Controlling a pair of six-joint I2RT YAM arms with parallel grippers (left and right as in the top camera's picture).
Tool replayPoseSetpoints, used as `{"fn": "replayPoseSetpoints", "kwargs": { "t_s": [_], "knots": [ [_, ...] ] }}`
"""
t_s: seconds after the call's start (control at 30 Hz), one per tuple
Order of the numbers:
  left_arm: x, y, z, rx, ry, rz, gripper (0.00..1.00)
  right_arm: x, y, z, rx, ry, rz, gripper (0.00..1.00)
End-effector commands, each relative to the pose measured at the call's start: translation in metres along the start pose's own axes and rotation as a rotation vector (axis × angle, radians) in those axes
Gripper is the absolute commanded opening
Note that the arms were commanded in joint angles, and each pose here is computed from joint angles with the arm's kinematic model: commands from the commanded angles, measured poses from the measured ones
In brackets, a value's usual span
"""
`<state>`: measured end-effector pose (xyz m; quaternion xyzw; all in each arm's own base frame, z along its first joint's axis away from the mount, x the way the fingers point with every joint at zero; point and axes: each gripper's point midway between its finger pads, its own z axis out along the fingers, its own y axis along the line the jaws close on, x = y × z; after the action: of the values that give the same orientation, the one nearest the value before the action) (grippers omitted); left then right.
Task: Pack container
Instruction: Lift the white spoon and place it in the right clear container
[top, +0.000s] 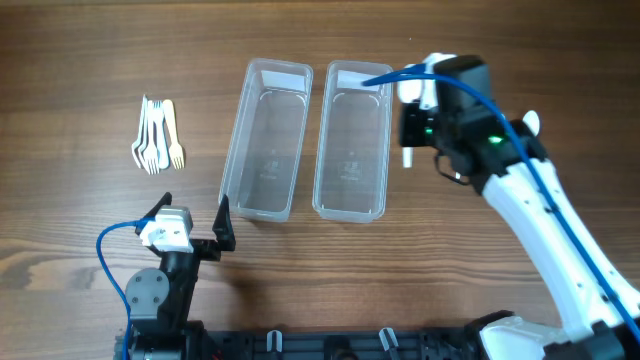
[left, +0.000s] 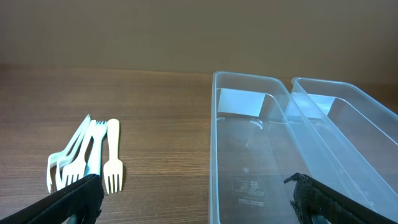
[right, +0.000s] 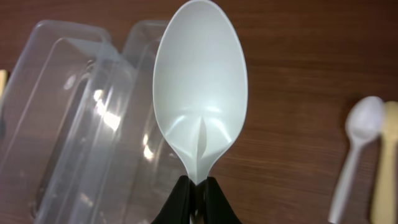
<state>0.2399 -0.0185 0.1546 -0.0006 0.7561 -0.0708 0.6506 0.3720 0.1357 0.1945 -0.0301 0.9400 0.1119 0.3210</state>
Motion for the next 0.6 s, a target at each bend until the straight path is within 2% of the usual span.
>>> {"fn": "replayPoseSetpoints", "kwargs": {
  "t_s": [0.0, 0.3, 0.57],
  "knots": [
    [0.001, 0.0, 0.0, 0.006, -0.003, 0.019, 1.0, 0.014, 0.015, 0.029, -0.023, 0.063, 0.055, 0.04],
    [0.001, 0.0, 0.0, 0.006, -0.003, 0.019, 1.0, 0.046, 0.022, 0.081, -0.022, 0.195, 0.037, 0.04],
    [0.001, -0.001, 0.0, 0.006, -0.003, 0.019, 1.0, 0.04, 0.044, 0.083, -0.142, 0.185, 0.047, 0.04]
  ]
}}
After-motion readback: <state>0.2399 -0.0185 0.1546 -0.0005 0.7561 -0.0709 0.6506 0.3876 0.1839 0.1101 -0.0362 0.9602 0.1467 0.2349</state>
